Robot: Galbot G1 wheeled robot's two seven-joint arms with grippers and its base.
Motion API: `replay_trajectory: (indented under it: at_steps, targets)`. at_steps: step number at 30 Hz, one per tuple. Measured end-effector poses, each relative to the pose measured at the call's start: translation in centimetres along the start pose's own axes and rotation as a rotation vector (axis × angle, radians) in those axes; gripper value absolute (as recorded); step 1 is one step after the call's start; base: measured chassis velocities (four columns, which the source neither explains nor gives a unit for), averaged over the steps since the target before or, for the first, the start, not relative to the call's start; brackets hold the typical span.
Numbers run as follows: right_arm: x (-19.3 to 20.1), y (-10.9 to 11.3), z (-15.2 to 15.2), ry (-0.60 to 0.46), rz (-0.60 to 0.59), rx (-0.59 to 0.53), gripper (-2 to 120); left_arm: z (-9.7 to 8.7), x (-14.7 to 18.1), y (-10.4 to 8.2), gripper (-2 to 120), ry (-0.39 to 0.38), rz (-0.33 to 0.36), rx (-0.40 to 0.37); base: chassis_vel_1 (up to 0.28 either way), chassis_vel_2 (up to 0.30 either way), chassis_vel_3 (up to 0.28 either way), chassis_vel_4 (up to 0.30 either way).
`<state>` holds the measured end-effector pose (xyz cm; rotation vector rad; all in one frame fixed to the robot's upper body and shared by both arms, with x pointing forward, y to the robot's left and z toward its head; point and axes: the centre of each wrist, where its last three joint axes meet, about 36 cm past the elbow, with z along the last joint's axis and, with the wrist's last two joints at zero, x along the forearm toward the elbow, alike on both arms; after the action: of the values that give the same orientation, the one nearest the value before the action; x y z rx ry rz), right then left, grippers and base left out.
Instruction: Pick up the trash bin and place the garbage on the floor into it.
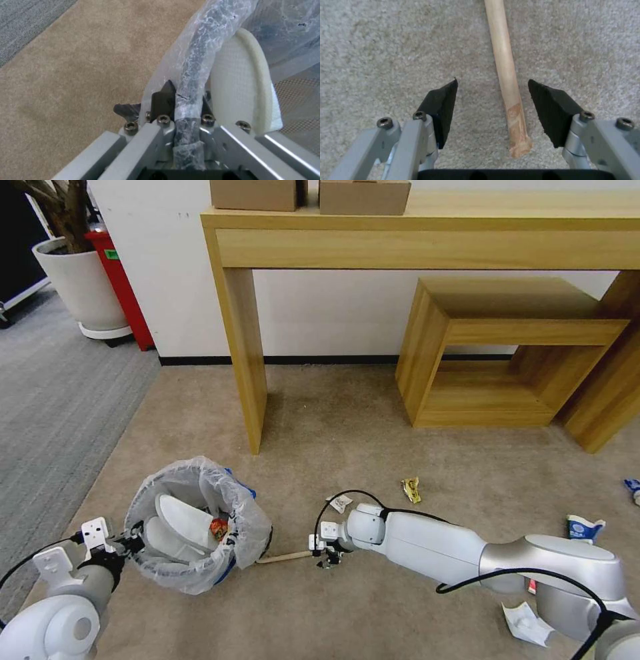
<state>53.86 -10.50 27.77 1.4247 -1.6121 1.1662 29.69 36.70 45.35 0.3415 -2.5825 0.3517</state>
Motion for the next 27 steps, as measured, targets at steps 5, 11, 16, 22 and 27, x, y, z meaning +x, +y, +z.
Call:
replay_trajectory:
  at_steps: [5,11,16,22,27]
  targets:
    - [-0.3,-0.1,0.2,-0.001,0.005,-0.004,56,0.1,-0.2,0.0,0,0.004,0.0,0.003,0.0,0.0,0.0,0.0]
    - [-0.7,-0.2,-0.1,-0.013,0.009,0.0,51,0.1,-0.3,0.0,0,0.003,0.002,0.004,0.0,0.0,0.0,0.0]
    - [-0.9,-0.3,-0.1,-0.018,0.01,0.002,44,0.1,-0.3,0.1,0,0.002,0.002,0.005,0.0,0.0,0.0,0.0]
    - [-1.2,-0.3,0.1,-0.026,0.011,0.003,40,0.1,-0.3,0.2,0,0.0,0.004,0.004,0.0,0.0,0.0,0.0]
    - [-1.2,-0.2,0.4,-0.03,0.011,0.002,39,0.1,-0.3,0.1,0,0.0,0.005,0.004,0.0,0.0,0.0,0.0]
